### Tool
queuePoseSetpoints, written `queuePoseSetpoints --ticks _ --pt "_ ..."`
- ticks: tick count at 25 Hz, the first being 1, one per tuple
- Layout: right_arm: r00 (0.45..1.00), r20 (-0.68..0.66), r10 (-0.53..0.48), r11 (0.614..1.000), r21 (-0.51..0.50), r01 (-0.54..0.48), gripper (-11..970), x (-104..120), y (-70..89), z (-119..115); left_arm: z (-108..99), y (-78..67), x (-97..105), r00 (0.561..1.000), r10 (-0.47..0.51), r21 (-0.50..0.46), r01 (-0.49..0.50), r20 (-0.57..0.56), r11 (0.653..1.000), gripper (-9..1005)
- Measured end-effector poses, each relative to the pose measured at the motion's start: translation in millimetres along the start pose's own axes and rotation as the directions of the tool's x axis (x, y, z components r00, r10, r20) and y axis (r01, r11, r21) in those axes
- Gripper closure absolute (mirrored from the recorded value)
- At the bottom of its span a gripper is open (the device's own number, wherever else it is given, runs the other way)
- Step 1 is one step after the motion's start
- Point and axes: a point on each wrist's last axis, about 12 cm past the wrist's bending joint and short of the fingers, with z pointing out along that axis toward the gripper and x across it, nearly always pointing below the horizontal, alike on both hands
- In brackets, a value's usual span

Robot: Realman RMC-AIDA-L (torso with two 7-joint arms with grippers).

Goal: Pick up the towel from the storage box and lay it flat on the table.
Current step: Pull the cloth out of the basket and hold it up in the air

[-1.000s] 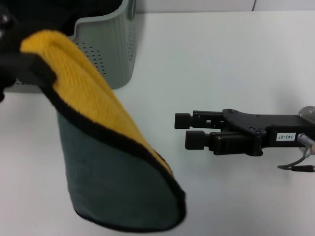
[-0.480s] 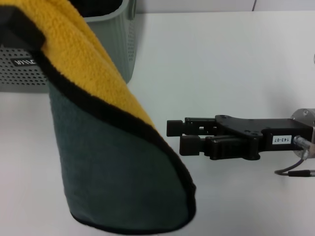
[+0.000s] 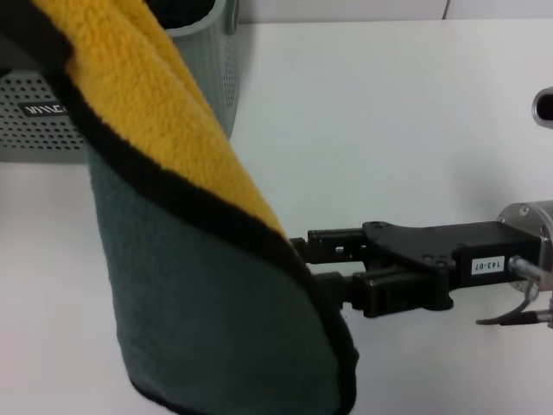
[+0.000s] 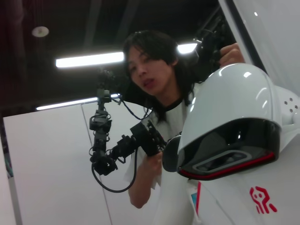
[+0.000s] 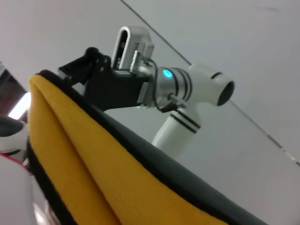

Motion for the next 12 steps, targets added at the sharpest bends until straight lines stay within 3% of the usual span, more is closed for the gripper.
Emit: queuePoseSetpoints --ticks 7,12 --pt "1.0 -0.003 -0.026 0.996 -0.091 0.026 196 -2.1 9.6 1.1 3.1 -0.4 -0.4 1.0 0.005 0.009 -0.005 0.003 1.0 984" --pt "1.0 -0.002 -0.026 0.996 -0.084 0.026 196 -1.9 8.9 0.8 3.9 -0.1 -0.6 1.0 0.009 0.011 -0.009 0.01 1.0 984"
